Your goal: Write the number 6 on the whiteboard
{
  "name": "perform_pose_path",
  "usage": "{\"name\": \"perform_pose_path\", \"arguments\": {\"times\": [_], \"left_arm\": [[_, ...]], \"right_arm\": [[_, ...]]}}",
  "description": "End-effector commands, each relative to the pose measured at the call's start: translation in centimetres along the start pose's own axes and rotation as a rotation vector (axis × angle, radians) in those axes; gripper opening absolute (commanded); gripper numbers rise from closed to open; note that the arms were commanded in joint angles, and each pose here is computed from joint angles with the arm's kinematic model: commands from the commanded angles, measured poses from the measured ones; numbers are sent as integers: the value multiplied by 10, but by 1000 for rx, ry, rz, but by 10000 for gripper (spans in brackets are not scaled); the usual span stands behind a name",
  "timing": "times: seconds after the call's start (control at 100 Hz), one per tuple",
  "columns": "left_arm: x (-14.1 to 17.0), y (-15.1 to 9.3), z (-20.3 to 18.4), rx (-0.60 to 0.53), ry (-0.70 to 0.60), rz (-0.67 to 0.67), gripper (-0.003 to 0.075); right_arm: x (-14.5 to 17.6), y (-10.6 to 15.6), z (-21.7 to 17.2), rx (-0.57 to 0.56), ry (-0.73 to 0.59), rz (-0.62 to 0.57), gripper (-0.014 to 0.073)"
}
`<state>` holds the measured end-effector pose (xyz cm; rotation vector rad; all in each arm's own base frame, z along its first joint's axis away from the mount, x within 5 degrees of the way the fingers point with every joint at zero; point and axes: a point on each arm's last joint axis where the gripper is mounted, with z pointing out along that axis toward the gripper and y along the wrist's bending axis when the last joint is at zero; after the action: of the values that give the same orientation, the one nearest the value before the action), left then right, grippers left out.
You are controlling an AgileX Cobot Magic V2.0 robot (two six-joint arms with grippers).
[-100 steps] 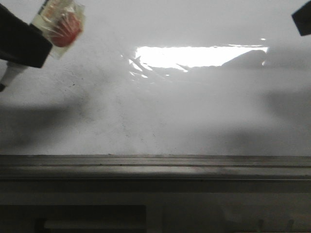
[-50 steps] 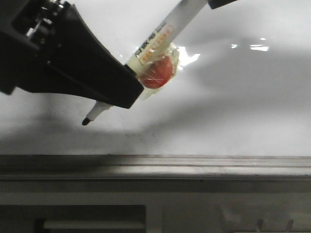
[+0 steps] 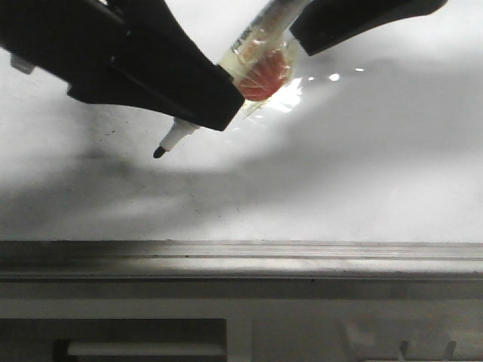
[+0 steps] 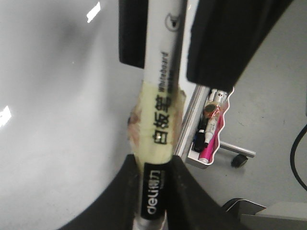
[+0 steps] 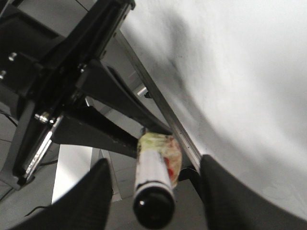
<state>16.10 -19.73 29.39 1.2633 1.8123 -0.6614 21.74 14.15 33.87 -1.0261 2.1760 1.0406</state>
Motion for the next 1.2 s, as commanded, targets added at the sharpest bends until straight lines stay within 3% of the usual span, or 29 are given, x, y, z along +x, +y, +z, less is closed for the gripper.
{"name": "perform_pose_path", "arguments": {"times": [0.0, 0.18, 0.29, 0.36, 0.49, 0.56, 0.76, 1.02, 1.19], "left_arm": [[-16, 2, -8, -34, -72, -11, -20], [-16, 2, -8, -41, -76, -11, -18], [-16, 1, -8, -30, -71, -10, 37], [-16, 1, -9, -24, -70, -17, 156], [-18, 7, -17, -50, -104, -63, 486], [-19, 11, -26, -63, -132, -97, 578], [-23, 18, -74, -126, -231, -142, 586], [5, 18, -133, -416, -381, -211, 582], [29, 11, -150, -570, -444, -258, 517]], "right_arm": [[-13, 11, -8, -13, -75, -43, 226], [-12, 13, -6, -28, -61, -70, -57], [-12, 13, -6, -26, -62, -73, -62], [-12, 13, -6, -26, -62, -74, -62], [-10, 14, -8, -10, -72, -80, -60], [-7, 17, -11, 7, -85, -105, -49], [11, 32, -30, 151, -220, -149, -48], [49, 55, -60, 369, -443, -204, -48], [59, 56, -69, 460, -533, -207, -48]]}}
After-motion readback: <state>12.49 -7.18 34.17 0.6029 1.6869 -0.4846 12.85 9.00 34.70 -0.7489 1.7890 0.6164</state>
